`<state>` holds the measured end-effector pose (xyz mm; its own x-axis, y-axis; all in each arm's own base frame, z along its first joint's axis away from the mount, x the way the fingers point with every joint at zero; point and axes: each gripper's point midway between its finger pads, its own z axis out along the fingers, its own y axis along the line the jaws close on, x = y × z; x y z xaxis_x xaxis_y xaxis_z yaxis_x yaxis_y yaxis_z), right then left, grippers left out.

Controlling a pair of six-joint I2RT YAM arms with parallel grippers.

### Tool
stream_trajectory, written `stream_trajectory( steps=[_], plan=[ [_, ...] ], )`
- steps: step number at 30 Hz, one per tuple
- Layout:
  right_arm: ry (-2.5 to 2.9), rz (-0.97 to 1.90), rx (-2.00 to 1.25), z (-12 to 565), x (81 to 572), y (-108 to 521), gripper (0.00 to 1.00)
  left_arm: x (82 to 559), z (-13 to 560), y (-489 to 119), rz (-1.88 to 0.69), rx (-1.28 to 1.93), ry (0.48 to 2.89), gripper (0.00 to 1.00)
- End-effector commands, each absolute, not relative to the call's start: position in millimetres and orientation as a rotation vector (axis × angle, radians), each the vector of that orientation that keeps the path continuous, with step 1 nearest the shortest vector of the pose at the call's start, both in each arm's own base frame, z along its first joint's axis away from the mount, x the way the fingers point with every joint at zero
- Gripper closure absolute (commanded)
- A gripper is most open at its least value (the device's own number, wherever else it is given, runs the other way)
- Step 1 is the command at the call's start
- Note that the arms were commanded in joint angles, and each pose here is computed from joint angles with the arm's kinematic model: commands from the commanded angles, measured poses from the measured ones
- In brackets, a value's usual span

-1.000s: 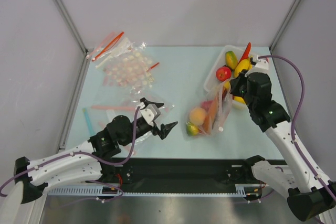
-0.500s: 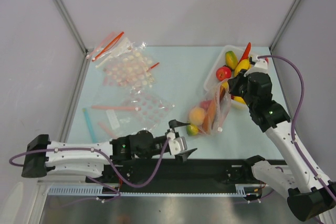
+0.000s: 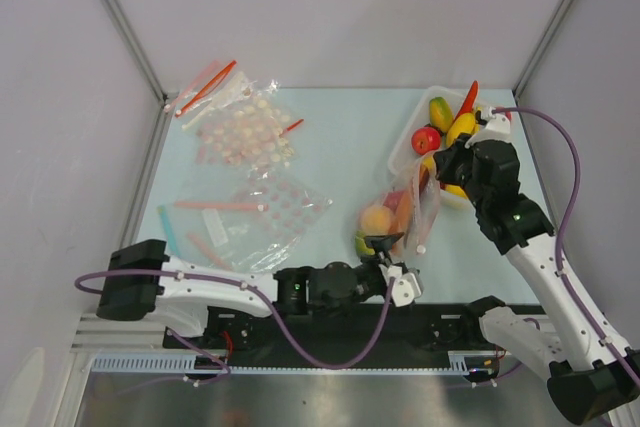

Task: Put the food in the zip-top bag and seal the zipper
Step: Zip the zipper food storage bag at the center of the board.

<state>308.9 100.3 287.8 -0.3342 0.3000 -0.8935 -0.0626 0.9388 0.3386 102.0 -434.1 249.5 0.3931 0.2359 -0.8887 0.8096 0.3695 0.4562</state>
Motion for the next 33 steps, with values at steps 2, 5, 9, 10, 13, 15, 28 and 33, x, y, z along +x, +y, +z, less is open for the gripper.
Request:
stream_trajectory(
  steps=[2,5,9,10,13,15,28,33],
  plan=[
    [1.801,0.405,0.181,309.3,307.5,99.8,1.00,115.3,273.8,-447.5,-0.451,1.046,1.173,0.23],
    [1.801,0.408,0.182,308.4,307.4,100.1,1.00,118.1,271.8,-452.1,-0.428,1.044,1.177,0.33],
    [1.808,0.411,0.180,306.9,308.1,101.3,1.00,119.4,270.0,-454.2,-0.409,1.056,1.184,0.76],
    [1.808,0.405,0.184,305.9,308.2,99.9,1.00,120.8,269.4,-452.9,-0.402,1.054,1.190,0.90],
    [1.803,0.395,0.195,306.7,307.9,97.6,1.00,127.5,273.2,-439.1,-0.391,1.006,1.219,1.00],
    [1.793,0.376,0.225,307.8,307.7,91.9,0.92,131.5,282.2,-428.7,-0.494,0.993,1.262,1.00],
    [1.544,0.500,-0.038,349.0,267.5,108.1,0.43,139.2,308.1,-335.7,-0.799,1.007,1.230,1.00],
    [1.304,0.704,-0.373,380.7,214.0,148.6,0.39,144.8,293.2,-333.4,-0.803,0.949,1.270,1.00]
  ],
)
